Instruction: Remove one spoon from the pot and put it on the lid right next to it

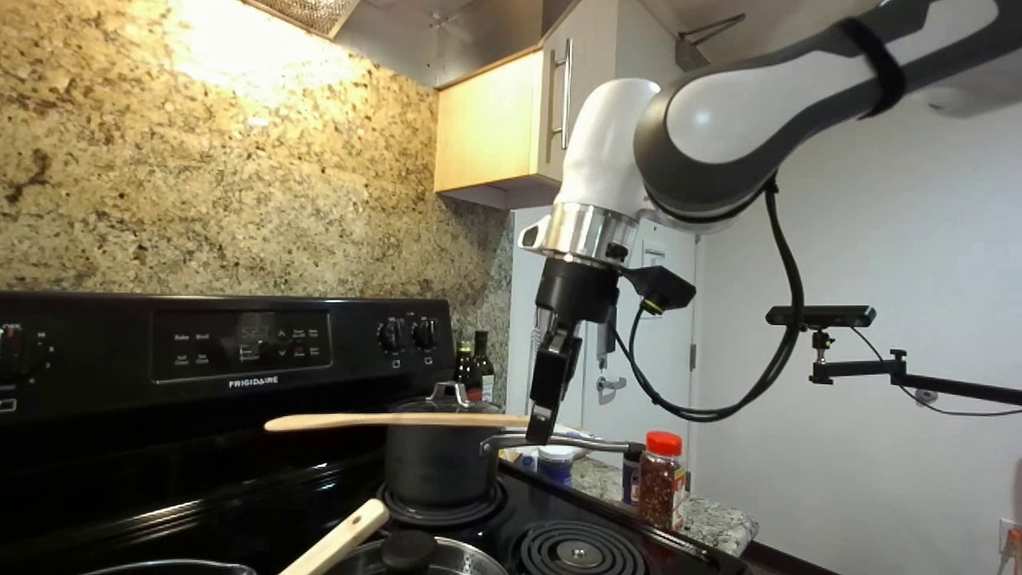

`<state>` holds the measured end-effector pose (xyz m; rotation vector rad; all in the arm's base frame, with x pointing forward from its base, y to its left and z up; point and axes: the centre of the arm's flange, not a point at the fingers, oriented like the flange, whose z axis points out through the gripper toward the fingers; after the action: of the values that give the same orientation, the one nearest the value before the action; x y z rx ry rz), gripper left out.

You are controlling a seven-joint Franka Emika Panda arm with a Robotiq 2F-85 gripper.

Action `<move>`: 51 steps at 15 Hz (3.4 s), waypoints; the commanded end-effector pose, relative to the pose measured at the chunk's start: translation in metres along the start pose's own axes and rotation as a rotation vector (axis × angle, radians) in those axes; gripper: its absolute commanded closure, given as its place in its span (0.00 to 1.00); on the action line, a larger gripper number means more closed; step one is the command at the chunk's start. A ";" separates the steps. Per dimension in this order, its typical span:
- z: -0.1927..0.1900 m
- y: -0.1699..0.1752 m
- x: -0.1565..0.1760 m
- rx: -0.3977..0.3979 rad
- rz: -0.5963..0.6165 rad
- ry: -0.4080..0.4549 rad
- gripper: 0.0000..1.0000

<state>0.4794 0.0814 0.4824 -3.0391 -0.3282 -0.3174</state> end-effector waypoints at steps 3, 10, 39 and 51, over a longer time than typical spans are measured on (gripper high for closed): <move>0.030 -0.020 -0.061 -0.042 0.027 -0.008 0.86; 0.043 -0.036 -0.085 -0.056 0.001 -0.032 0.86; 0.080 -0.046 -0.061 -0.010 -0.027 0.025 0.22; 0.032 -0.028 -0.082 -0.046 -0.005 0.006 0.00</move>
<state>0.4227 0.1071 0.4063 -3.0606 -0.3489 -0.3285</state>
